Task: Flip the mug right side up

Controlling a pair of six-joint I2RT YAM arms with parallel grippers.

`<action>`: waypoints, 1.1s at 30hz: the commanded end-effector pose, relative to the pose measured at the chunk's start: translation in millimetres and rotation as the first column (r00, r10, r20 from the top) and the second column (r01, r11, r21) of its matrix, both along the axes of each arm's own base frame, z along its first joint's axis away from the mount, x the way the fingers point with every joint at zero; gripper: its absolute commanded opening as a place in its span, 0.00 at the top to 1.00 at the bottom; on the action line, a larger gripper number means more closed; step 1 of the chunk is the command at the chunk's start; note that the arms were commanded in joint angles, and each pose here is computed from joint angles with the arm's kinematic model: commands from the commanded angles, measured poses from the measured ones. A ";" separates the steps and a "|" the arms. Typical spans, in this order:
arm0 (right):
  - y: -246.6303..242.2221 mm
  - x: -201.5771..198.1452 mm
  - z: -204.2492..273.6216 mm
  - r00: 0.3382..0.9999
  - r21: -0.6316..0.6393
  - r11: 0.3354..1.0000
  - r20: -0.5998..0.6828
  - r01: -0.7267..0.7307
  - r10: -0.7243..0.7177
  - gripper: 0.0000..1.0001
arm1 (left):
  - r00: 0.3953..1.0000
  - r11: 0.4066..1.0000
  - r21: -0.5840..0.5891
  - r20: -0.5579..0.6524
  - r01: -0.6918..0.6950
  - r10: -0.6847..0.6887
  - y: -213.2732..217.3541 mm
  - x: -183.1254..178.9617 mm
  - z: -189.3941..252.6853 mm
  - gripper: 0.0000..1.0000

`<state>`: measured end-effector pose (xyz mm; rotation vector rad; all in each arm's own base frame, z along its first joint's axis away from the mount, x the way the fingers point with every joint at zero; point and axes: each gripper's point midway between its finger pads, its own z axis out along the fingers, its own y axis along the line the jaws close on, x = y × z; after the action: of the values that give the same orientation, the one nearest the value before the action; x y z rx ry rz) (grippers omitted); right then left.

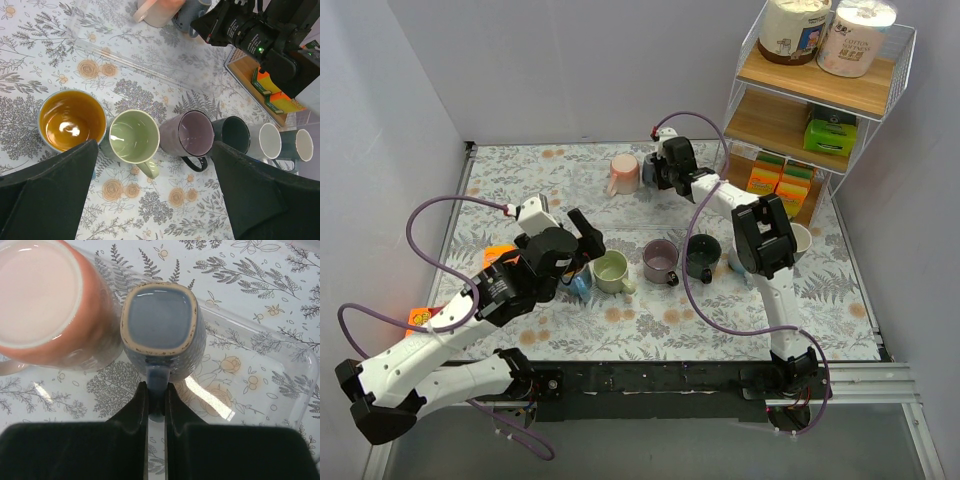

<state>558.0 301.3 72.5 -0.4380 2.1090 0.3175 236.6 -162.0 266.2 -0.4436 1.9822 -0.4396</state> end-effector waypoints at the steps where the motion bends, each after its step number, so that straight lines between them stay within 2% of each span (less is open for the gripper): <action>1: -5.4 0.9 68.8 0.994 0.075 0.997 0.105 0.035 -0.043 0.99 | 1.000 1.000 -0.006 0.007 -0.018 0.018 7.5 -1.3 -0.4 0.02; 11: -5.1 -46.1 144.4 0.994 0.237 0.971 0.110 -0.014 -0.013 0.99 | 0.997 0.997 -0.045 0.034 0.066 -0.064 -16.2 4.4 5.3 0.02; 18: 8.1 -103.6 206.6 0.991 0.428 0.894 0.081 -0.132 0.108 0.99 | 0.974 0.967 -0.141 0.109 0.213 -0.198 -50.7 20.5 27.6 0.02; 23: 14.5 -147.2 268.5 0.973 0.567 0.791 0.106 -0.229 0.205 0.99 | 0.943 0.920 -0.239 0.199 0.311 -0.267 -56.6 45.2 53.5 0.02; 26: 19.7 -174.9 295.9 0.954 0.651 0.704 0.113 -0.283 0.279 0.99 | 0.922 0.897 -0.277 0.283 0.344 -0.266 -54.2 62.7 76.6 0.02; 27: 19.4 -183.4 313.2 0.944 0.674 0.667 0.152 -0.317 0.294 0.99 | 0.901 0.875 -0.291 0.323 0.386 -0.289 -58.8 64.4 87.2 0.02; 29: 22.4 -198.5 318.0 0.930 0.729 0.605 0.121 -0.320 0.346 0.99 | 0.884 0.858 -0.303 0.360 0.414 -0.299 -57.3 73.0 96.2 0.02; 32: 23.8 -217.1 330.4 0.901 0.771 0.520 0.154 -0.367 0.407 0.99 | 0.800 0.819 -0.299 0.526 0.490 -0.287 -56.3 73.9 139.2 0.02; 33: 22.6 -224.3 336.0 0.891 0.777 0.496 0.176 -0.386 0.418 0.99 | 0.781 0.806 -0.291 0.545 0.516 -0.304 -59.2 72.0 141.6 0.02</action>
<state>368.6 321.2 354.9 -0.2959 1.8117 1.2741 322.2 -207.0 347.6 -0.3014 1.7036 -1.0012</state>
